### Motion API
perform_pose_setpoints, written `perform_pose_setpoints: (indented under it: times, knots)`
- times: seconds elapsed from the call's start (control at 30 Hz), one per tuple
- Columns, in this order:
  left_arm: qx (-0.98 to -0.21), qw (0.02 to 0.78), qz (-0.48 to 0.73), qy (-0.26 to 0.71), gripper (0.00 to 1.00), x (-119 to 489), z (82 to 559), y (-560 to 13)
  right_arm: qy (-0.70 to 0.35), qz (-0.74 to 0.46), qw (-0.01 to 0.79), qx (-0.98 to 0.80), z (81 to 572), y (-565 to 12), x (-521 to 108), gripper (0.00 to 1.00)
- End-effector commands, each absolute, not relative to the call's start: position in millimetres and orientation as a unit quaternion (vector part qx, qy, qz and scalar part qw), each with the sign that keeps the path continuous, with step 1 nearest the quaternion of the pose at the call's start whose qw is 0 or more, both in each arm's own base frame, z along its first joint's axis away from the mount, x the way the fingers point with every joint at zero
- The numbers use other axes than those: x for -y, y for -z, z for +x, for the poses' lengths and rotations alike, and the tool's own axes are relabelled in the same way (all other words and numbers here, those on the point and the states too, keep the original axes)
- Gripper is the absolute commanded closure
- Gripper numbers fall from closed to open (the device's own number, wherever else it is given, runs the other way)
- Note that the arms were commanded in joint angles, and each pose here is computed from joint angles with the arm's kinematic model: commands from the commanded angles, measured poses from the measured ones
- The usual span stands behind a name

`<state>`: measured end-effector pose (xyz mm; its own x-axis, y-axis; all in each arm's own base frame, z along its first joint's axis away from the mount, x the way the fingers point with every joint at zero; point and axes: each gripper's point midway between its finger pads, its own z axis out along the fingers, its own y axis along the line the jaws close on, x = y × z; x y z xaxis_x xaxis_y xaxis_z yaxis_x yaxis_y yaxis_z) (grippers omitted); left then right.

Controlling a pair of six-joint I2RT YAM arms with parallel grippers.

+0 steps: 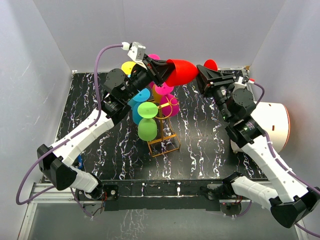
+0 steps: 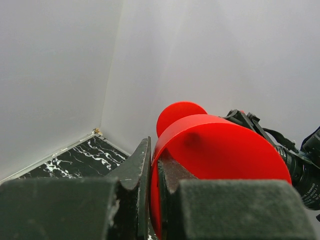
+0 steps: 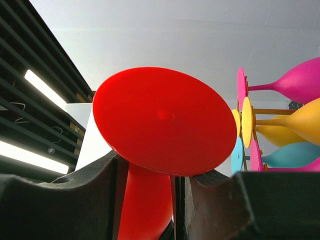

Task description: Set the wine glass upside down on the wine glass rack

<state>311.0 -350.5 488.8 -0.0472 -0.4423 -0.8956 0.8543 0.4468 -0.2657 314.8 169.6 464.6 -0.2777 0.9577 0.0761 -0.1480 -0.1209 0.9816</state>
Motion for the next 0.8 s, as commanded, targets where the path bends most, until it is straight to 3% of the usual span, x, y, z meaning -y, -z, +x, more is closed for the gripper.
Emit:
perform_pose_setpoints:
  times: [0.0, 0.13, 0.3, 0.5, 0.77]
  knots:
    - [-0.476, 0.685, 0.207, 0.512, 1.00, 339, 283, -526, -0.655, 0.396, 0.445, -0.465, 306, -497, -165, 0.80]
    - [-0.480, 0.679, 0.208, 0.516, 1.00, 341, 282, -522, -0.654, 0.397, 0.452, -0.459, 304, -500, -162, 0.99]
    - [-0.477, 0.677, 0.211, 0.519, 0.98, 336, 274, -527, -0.652, 0.396, 0.467, -0.447, 302, -506, -155, 1.00]
    - [-0.481, 0.677, 0.207, 0.516, 0.67, 328, 267, -527, -0.657, 0.398, 0.487, -0.417, 297, -521, -143, 1.00]
    - [-0.491, 0.681, 0.195, 0.508, 0.49, 312, 258, -524, -0.620, 0.394, 0.538, -0.413, 294, -536, -127, 1.00]
